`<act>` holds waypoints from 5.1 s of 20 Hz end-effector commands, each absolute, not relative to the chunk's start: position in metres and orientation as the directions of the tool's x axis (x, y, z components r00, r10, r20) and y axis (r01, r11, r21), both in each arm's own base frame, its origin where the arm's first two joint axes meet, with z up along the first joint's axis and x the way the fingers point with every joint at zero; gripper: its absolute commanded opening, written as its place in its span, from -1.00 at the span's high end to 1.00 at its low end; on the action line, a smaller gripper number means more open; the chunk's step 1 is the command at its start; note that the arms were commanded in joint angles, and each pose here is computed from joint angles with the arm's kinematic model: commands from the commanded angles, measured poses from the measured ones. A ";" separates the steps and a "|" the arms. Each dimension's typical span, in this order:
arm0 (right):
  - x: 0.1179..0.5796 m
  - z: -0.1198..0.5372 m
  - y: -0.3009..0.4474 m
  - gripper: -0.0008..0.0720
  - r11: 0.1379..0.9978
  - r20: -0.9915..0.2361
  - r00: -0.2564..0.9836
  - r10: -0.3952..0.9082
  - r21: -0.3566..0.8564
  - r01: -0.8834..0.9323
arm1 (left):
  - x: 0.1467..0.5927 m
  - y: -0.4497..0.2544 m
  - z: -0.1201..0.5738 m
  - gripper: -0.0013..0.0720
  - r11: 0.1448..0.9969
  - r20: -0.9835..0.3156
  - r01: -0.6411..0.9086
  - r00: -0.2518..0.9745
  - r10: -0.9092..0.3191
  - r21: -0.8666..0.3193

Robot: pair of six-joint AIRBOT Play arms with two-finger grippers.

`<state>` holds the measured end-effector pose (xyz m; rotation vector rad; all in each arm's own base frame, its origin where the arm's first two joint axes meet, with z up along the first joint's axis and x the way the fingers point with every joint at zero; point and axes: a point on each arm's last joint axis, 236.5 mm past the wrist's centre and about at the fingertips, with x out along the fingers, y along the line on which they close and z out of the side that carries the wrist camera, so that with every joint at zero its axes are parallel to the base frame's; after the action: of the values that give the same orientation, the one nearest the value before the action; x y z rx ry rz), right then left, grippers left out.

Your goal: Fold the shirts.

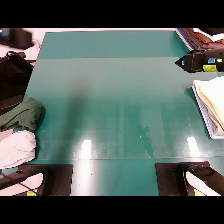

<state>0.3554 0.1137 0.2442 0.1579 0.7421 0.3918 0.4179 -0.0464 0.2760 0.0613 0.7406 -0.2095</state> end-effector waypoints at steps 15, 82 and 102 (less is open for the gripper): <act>0.355 0.244 0.114 0.92 0.915 -0.625 0.669 0.402 0.277 -0.292 | 0.293 0.098 -0.027 -0.81 0.958 -0.941 -0.278 0.302 0.155 0.069; 0.350 0.371 0.111 0.92 0.915 -0.477 0.781 0.403 0.172 -0.366 | 0.496 -0.221 -0.041 0.90 0.838 -0.712 0.061 0.496 -0.496 -0.542; 0.339 -0.061 0.038 -0.39 0.706 -0.775 0.318 0.546 0.630 0.324 | 0.487 -0.200 0.052 0.90 0.867 -0.754 0.305 0.432 -0.495 -0.394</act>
<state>0.3143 0.0157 -0.0362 0.8103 1.2947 0.1430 0.4916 -0.2003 0.0532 -0.2186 0.9882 -0.4966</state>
